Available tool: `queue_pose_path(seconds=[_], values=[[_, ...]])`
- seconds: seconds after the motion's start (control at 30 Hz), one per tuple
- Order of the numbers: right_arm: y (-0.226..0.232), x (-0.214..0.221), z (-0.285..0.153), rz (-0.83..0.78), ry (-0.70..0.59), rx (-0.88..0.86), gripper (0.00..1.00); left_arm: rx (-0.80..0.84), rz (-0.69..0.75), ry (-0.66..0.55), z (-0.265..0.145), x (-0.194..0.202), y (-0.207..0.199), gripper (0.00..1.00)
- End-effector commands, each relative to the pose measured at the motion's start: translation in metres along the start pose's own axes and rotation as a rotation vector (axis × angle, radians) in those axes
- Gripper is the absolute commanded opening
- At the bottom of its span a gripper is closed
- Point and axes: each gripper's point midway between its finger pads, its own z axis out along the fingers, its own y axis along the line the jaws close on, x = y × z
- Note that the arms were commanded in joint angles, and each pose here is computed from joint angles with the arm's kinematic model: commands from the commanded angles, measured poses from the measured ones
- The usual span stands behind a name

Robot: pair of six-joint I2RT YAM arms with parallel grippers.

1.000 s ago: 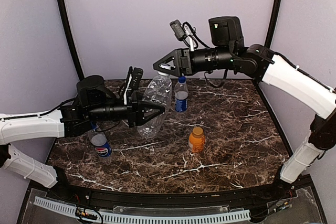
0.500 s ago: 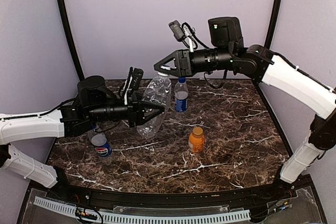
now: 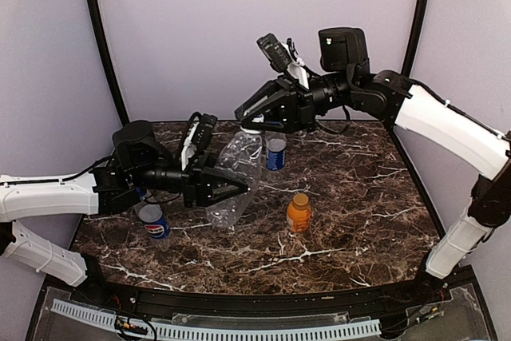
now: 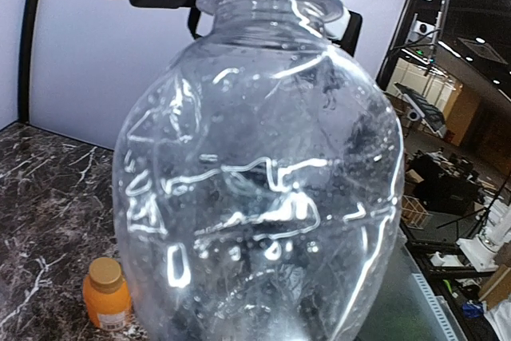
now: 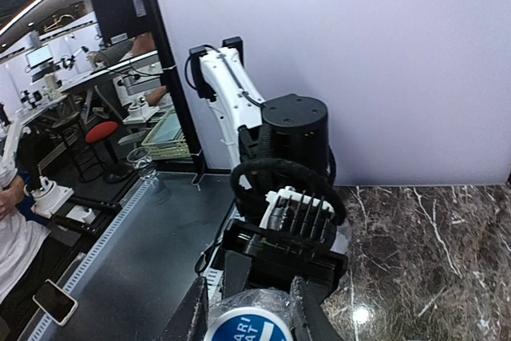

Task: Unscrew the bottle caps
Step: Unscrew the bottle cap from the plastic bottle.

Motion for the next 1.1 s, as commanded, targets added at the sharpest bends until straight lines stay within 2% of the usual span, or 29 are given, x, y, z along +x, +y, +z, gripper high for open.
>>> queue_pose_path(seconds=[0.0, 0.1, 0.23, 0.5, 0.8, 0.9, 1.07], values=[[0.021, -0.002, -0.002, -0.109, -0.018, -0.182, 0.17, 0.182, 0.052, -0.071, -0.010, -0.021, -0.041, 0.34], [0.015, -0.002, -0.001, -0.092, -0.016, -0.141, 0.19, 0.172, 0.055, -0.071, -0.009, -0.020, -0.038, 0.34], [0.008, -0.003, -0.003, -0.067, -0.016, -0.082, 0.27, 0.153, 0.061, -0.070, -0.007, -0.020, -0.035, 0.34], [-0.004, -0.010, -0.005, 0.002, -0.029, 0.017, 0.49, 0.066, 0.061, -0.064, -0.007, -0.017, -0.020, 0.33], [0.002, -0.024, -0.016, 0.039, -0.071, 0.094, 0.80, -0.069, 0.068, -0.063, -0.008, -0.021, 0.001, 0.33], [-0.008, -0.035, -0.022, 0.092, -0.101, 0.194, 0.84, -0.136, 0.066, -0.058, -0.007, -0.022, 0.014, 0.33], [-0.052, -0.034, -0.029, 0.259, -0.120, 0.461, 0.86, -0.186, 0.061, -0.052, -0.005, -0.022, 0.025, 0.33]])
